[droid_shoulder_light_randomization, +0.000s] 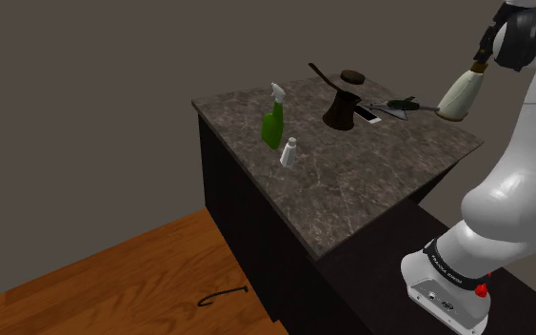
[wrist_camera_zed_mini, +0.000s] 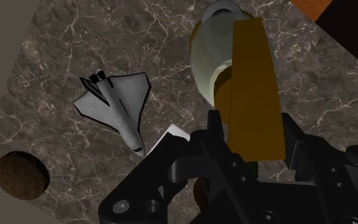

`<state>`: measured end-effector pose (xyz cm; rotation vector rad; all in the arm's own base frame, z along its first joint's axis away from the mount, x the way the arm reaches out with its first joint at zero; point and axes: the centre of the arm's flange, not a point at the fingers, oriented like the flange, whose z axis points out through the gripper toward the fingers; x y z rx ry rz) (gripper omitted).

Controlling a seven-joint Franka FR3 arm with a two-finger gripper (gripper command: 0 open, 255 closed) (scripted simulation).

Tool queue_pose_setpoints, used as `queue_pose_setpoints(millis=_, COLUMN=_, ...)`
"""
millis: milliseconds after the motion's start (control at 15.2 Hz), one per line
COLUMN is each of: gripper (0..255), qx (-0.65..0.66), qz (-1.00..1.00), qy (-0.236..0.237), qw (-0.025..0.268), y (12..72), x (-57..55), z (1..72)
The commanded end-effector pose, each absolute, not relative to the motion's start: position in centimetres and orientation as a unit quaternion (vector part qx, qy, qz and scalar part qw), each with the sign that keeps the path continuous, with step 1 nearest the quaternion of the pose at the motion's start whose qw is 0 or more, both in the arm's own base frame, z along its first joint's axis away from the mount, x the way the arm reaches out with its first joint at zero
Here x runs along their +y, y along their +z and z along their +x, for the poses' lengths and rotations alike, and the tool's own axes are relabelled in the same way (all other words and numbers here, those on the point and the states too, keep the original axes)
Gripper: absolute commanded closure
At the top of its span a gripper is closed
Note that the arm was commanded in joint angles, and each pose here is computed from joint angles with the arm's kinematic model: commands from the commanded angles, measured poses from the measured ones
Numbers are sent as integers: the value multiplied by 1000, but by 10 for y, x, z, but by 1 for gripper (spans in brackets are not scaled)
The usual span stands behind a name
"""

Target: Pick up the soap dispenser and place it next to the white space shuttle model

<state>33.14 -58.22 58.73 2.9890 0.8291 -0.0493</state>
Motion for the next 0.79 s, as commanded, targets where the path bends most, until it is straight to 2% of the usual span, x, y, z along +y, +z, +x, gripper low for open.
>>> queue_pose_setpoints(millis=0, gripper=255, qx=267, qz=963, qy=-15, qw=21, y=578, x=-583, z=331)
queue_pose_setpoints(millis=726, gripper=255, qx=267, qz=963, qy=-15, qw=21, y=519, x=-583, z=331)
